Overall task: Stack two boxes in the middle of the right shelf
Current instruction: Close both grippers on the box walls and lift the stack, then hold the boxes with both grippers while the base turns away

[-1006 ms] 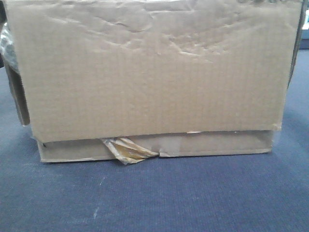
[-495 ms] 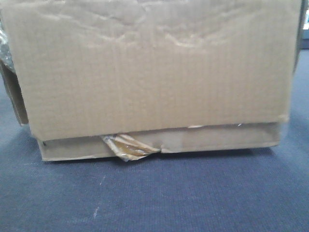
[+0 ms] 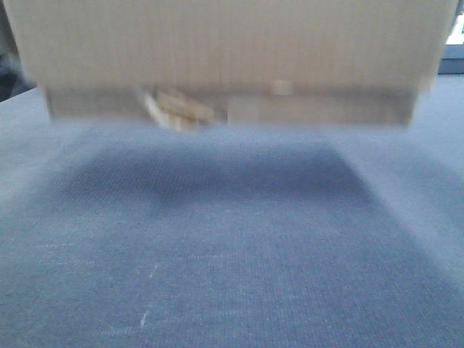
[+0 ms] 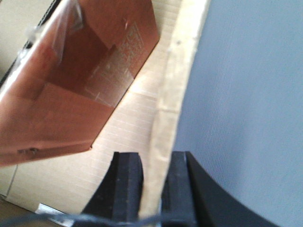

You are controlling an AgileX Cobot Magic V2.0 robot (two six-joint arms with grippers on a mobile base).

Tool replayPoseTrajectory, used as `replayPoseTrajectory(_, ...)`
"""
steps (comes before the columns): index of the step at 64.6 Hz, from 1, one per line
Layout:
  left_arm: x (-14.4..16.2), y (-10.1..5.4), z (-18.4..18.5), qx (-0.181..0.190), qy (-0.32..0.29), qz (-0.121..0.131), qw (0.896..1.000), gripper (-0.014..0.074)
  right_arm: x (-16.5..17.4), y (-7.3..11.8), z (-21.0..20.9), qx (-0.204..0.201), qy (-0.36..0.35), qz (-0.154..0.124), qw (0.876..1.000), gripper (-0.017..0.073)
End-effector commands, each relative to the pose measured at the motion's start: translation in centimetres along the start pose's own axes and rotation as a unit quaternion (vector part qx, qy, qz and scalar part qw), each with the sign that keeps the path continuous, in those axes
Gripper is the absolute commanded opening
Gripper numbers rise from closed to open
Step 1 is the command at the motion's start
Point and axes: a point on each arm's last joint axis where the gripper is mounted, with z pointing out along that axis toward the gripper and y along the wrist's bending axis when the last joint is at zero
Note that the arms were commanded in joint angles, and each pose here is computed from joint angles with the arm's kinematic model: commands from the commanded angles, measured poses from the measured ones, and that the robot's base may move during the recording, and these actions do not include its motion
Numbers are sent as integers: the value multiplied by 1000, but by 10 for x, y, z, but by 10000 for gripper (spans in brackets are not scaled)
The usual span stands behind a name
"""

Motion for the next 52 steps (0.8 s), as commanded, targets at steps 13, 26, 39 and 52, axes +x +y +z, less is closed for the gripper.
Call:
replayPoseTrajectory(13,-18,-19,-78,36,-138,22,990,-111,-26,13,-73,-6,-126,-18,992,-153)
replayPoseTrajectory(26,-20,-21,-88,44,-154,24,987,-111,-30,15,-86,-6,-146,-22,989,-153)
replayPoseTrajectory(39,-21,-21,-87,42,-153,24,987,-111,-30,15,-86,-6,-146,-22,989,-153)
replayPoseTrajectory(52,-21,-20,-87,39,-153,24,987,-111,-30,15,-86,-6,-146,-22,989,-153)
